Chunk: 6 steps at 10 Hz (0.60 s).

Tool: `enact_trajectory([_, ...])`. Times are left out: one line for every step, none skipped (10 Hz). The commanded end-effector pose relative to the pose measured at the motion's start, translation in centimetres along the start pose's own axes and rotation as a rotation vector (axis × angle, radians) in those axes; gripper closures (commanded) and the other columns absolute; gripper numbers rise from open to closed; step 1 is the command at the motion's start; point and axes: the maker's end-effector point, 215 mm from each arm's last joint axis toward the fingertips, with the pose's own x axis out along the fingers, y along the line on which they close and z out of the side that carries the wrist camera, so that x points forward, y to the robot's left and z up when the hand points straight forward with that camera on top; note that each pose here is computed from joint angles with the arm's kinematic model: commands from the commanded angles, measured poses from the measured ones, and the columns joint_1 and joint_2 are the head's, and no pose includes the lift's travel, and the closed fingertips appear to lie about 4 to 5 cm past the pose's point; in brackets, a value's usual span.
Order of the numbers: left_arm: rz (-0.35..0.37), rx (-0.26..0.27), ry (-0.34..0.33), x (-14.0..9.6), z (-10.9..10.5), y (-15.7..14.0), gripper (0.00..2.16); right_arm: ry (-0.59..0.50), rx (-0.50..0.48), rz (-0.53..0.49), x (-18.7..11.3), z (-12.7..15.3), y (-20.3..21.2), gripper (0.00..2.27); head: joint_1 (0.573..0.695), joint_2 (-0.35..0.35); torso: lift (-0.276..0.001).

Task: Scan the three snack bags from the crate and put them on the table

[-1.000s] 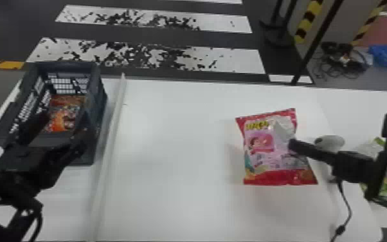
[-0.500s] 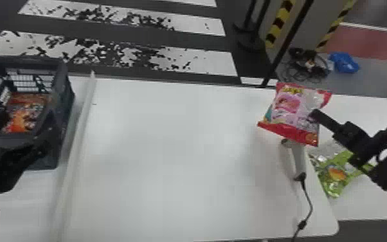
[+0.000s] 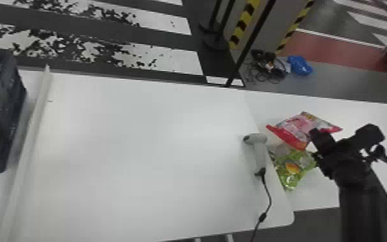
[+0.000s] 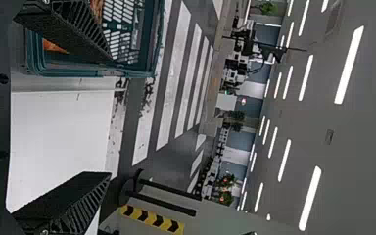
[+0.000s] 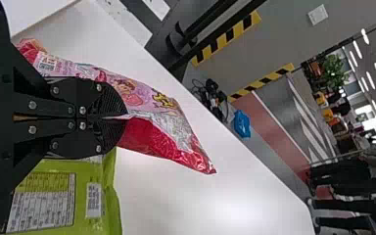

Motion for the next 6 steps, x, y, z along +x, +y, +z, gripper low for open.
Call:
enact_trajectory([-0.017,-0.007,0.0,0.7,-0.2,-0.5,0.03,0.055,-0.026,-0.048,0.6,-1.9,-2.1,2.09,0.695,-0.35,-0.094])
enact_trajectory([-0.024,-0.007,0.002,1.0,-0.3,-0.8,0.03,0.126,-0.036,-0.057,0.9,-3.8,-2.2,1.53,0.695,-0.35,-0.094])
enact_trajectory([-0.032,-0.009,0.002,1.2,-0.4,-1.2,0.03,0.147,-0.056,-0.057,0.9,-4.8,-2.0,0.22,0.695,-0.35,-0.094])
enact_trajectory([-0.036,-0.011,-0.003,1.3,-0.1,-1.5,0.03,0.151,-0.108,-0.036,0.4,-5.2,-0.9,0.0,0.695,-0.35,-0.094])
enact_trajectory([-0.032,-0.007,-0.003,1.3,-0.2,-1.4,0.03,0.139,-0.217,-0.057,-0.9,-5.0,-0.5,0.03,0.695,-0.35,-0.094])
enact_trajectory([-0.033,-0.007,0.0,1.3,-0.4,-1.7,0.03,0.089,-0.284,-0.055,-2.6,-4.0,0.5,0.06,0.695,-0.35,-0.094])
